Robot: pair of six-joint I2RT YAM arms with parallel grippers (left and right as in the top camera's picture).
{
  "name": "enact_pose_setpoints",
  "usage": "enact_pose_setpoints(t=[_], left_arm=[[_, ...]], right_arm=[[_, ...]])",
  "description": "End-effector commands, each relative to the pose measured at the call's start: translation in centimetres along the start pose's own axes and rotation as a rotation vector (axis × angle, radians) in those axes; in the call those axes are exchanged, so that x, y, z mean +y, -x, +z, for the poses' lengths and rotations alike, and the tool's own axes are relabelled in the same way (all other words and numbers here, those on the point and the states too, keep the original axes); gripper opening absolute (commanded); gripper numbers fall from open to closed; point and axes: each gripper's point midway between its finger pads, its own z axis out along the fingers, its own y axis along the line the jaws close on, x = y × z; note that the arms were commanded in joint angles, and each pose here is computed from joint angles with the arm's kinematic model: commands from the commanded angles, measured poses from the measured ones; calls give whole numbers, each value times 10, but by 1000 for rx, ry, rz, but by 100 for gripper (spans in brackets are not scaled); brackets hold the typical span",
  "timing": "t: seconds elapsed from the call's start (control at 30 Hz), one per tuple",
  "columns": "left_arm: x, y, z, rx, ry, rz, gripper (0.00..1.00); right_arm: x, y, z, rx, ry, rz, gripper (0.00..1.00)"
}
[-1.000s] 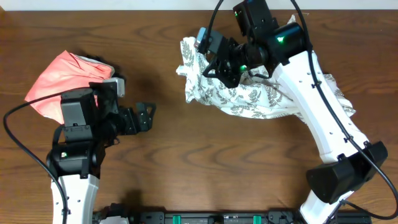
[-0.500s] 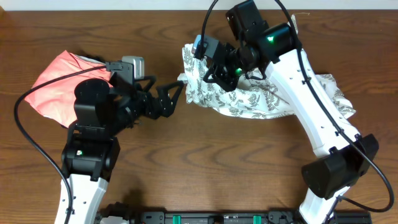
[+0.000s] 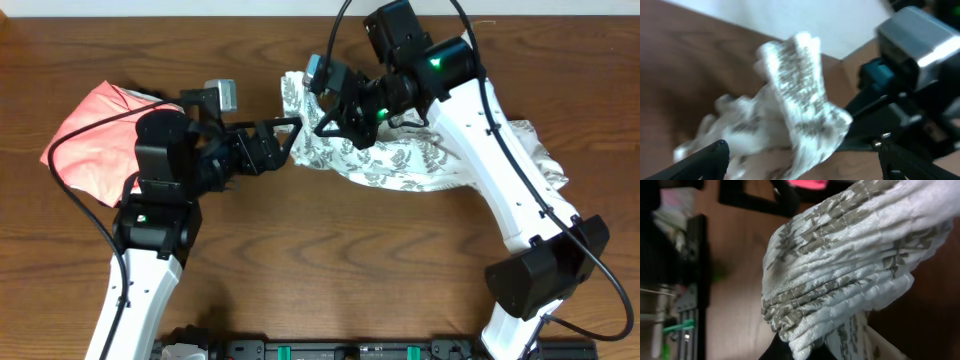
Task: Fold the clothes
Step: 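Grasp the shirt edge with the left gripper from the right gripper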
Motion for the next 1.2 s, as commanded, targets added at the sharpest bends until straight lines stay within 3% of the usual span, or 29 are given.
enact_pose_setpoints(t=[0.0, 0.37, 0.73, 0.83, 1.17], left_arm=[[-19, 3, -2, 16, -77, -6, 96], [-18, 0, 1, 33, -84, -14, 74], [-18, 0, 1, 31, -83, -13, 66], [-15, 1, 1, 24, -70, -14, 57], [-11, 2, 5, 22, -63, -17, 47]], right_arm=[[19, 15, -7, -81, 97, -9, 1], [23, 21, -8, -114, 123, -37, 1], [22, 21, -7, -110, 114, -40, 1], [23, 21, -7, -109, 117, -42, 1], [25, 22, -5, -106, 121, -46, 1]])
